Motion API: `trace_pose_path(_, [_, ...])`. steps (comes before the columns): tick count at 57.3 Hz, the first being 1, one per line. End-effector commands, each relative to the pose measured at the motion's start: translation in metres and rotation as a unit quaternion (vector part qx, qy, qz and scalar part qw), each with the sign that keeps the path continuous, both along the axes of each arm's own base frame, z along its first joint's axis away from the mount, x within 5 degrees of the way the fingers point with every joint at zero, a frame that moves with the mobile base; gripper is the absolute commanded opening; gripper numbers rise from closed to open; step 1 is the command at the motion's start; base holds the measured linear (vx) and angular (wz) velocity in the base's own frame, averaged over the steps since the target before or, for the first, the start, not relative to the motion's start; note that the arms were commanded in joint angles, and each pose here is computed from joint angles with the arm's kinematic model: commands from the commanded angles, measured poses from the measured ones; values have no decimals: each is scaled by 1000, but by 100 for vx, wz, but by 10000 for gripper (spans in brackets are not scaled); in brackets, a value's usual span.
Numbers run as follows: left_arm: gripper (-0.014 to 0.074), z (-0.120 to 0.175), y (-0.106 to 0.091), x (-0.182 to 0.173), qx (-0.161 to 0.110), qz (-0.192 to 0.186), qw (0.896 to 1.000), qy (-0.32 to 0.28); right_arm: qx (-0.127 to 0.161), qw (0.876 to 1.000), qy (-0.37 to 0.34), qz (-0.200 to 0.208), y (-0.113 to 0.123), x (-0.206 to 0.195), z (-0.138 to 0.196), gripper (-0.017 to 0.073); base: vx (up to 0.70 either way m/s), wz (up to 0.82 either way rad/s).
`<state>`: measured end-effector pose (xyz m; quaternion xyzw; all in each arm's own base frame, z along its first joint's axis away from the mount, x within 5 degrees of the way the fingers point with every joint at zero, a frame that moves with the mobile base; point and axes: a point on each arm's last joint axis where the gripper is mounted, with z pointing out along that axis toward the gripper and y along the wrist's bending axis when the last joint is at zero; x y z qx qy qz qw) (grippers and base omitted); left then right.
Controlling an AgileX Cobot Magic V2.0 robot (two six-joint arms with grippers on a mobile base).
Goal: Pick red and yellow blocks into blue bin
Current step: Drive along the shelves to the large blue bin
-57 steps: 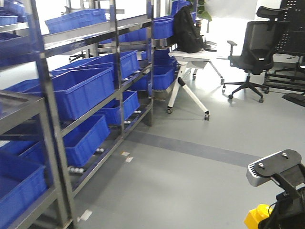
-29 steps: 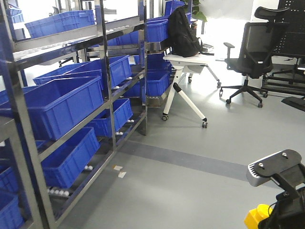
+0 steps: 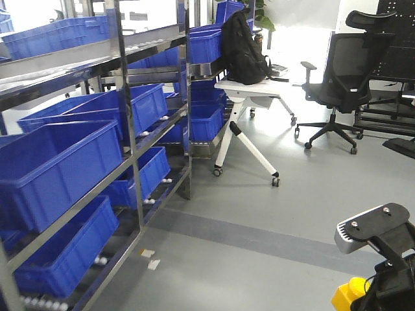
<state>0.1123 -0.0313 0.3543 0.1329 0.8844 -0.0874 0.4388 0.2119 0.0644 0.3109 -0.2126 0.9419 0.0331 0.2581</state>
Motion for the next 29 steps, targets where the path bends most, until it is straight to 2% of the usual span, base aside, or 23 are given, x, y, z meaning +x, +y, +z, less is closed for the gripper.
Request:
trace_pose_path(1, [237,13,-2,2,-19,0,999,-43,8,999,-44,3,0,1,15,269,39,-7])
trace_pose_path(16, [237,13,-2,2,-19,0,999,-43,8,999,-44,3,0,1,15,269,37,2])
trace_pose_path(29, [237,13,-2,2,-19,0,999,-43,8,999,-44,3,0,1,15,269,31,36])
